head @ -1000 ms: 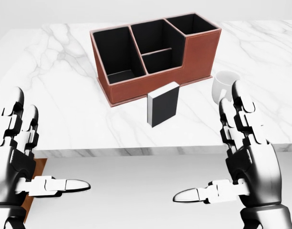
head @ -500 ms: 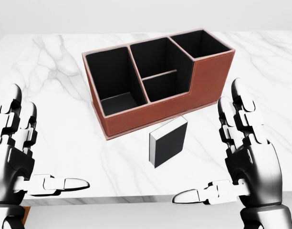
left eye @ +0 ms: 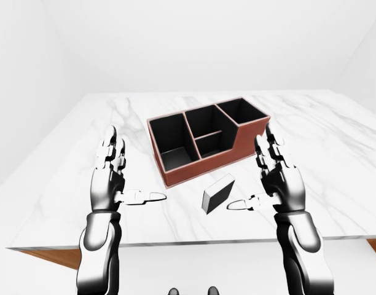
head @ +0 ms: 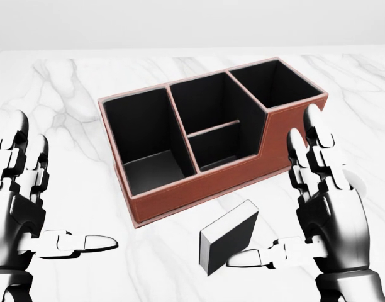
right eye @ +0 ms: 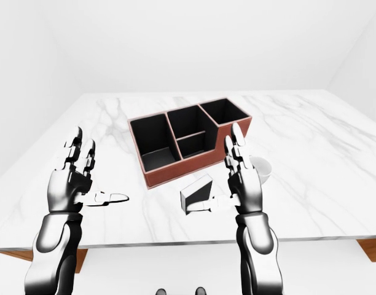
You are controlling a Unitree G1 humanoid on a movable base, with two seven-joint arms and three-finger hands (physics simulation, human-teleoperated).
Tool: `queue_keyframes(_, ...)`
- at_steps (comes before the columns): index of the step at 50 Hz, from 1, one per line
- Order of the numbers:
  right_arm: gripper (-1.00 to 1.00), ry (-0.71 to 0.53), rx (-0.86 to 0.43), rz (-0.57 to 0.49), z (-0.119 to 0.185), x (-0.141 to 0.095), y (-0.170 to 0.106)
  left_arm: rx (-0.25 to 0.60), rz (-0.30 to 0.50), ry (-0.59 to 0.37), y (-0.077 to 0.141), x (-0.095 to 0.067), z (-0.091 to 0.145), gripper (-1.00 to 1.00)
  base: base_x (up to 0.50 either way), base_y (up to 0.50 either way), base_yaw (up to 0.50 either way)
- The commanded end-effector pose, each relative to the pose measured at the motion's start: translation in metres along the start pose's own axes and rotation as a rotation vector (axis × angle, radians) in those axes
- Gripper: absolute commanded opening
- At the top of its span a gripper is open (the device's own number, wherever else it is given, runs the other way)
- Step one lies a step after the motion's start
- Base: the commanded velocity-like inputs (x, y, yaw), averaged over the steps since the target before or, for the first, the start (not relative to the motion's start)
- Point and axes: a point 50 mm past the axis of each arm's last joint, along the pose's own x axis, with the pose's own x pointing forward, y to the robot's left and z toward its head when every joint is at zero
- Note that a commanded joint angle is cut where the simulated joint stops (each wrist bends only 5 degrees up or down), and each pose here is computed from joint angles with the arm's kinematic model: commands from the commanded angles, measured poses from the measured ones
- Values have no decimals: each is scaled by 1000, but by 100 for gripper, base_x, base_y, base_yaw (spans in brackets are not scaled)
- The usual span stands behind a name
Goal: Pick up the book and place it in the front compartment of the caddy.
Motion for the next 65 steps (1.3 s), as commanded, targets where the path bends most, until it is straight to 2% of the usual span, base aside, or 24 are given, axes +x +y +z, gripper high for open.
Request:
queue_keyframes(1,100,18,-25,2,-3,0,2,0,0,-4,0,-1,1,98,0,0,0)
queue_keyframes(9,100,-5,9,31,2,-3,2,1,0,-18,0,-1,5,99,4,0,0)
queue_keyframes(33,100,-2,-9,22,2,-2,2,-1,3,-34,2,-1,8,99,49,0,0)
queue_keyframes(65,100,-15,-34,20,5,-2,3,-3,3,-18,2,0,4,99,0,0,0)
